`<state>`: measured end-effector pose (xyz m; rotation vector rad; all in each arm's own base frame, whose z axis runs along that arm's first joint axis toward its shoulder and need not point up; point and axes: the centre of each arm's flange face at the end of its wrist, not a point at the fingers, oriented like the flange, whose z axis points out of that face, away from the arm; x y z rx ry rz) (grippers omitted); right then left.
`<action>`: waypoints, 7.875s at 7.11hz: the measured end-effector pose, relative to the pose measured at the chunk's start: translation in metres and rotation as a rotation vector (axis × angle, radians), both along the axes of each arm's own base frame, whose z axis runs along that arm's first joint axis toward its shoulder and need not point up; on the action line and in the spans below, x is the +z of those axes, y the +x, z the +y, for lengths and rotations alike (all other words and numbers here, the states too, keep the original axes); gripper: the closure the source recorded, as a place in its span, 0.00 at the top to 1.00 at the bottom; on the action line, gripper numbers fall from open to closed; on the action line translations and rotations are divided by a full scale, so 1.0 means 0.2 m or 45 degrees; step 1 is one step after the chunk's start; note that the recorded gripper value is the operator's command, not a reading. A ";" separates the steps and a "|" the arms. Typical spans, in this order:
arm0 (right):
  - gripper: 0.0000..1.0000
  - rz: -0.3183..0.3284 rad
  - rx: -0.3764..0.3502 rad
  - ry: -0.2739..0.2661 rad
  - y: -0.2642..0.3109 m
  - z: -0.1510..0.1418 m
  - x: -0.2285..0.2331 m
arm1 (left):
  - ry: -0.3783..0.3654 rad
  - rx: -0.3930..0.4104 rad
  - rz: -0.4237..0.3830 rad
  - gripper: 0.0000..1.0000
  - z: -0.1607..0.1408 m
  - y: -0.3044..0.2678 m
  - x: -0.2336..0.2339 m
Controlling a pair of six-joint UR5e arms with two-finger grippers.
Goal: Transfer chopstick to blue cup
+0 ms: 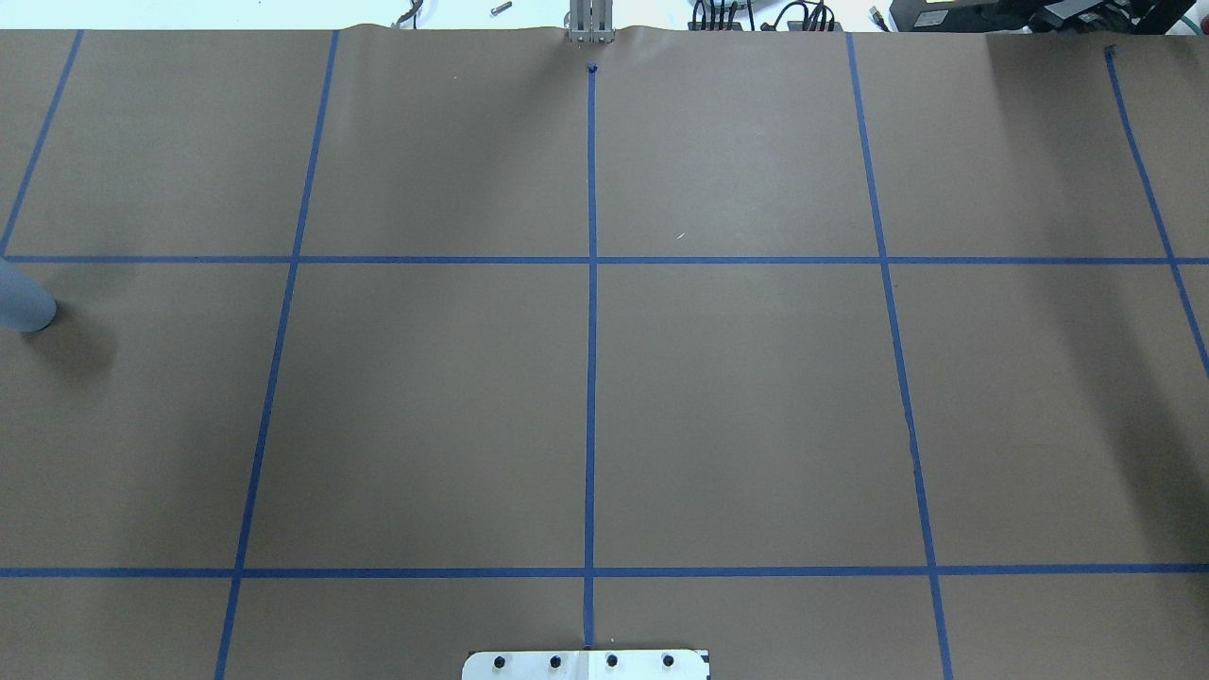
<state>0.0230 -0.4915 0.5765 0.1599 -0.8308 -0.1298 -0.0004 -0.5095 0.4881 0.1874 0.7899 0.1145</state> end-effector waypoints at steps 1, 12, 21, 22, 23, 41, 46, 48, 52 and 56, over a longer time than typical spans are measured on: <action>1.00 0.005 -0.013 0.006 0.02 0.01 0.01 | 0.017 0.008 0.001 0.98 0.01 0.00 -0.01; 1.00 -0.035 -0.071 0.070 -0.09 0.09 0.04 | -0.112 -0.024 0.006 0.97 -0.08 0.05 0.37; 1.00 -0.046 -0.092 0.043 -0.19 0.08 0.03 | -0.202 -0.035 0.090 0.83 -0.11 0.33 0.89; 1.00 -0.045 -0.098 0.040 -0.20 0.08 0.03 | -0.206 -0.035 0.090 0.63 -0.09 0.32 0.93; 1.00 -0.045 -0.102 0.039 -0.20 0.08 0.03 | -0.213 -0.038 0.090 0.23 -0.08 0.32 0.94; 1.00 -0.058 -0.062 0.023 -0.22 0.09 0.02 | -0.430 -0.334 0.175 0.43 0.45 2.82 -1.73; 1.00 -0.060 -0.053 0.022 -0.21 0.11 0.02 | -0.379 -0.352 0.273 0.98 0.53 2.57 -1.86; 1.00 -0.034 0.056 -0.020 0.00 0.26 0.11 | -0.365 -0.411 0.403 0.98 0.42 2.11 -1.98; 0.93 0.094 0.349 -0.156 0.55 0.82 0.47 | -0.306 -0.433 0.327 0.98 0.21 1.72 -1.66; 0.58 0.101 0.373 -0.214 0.56 0.99 0.71 | -0.302 -0.434 0.310 0.98 0.20 1.70 -1.61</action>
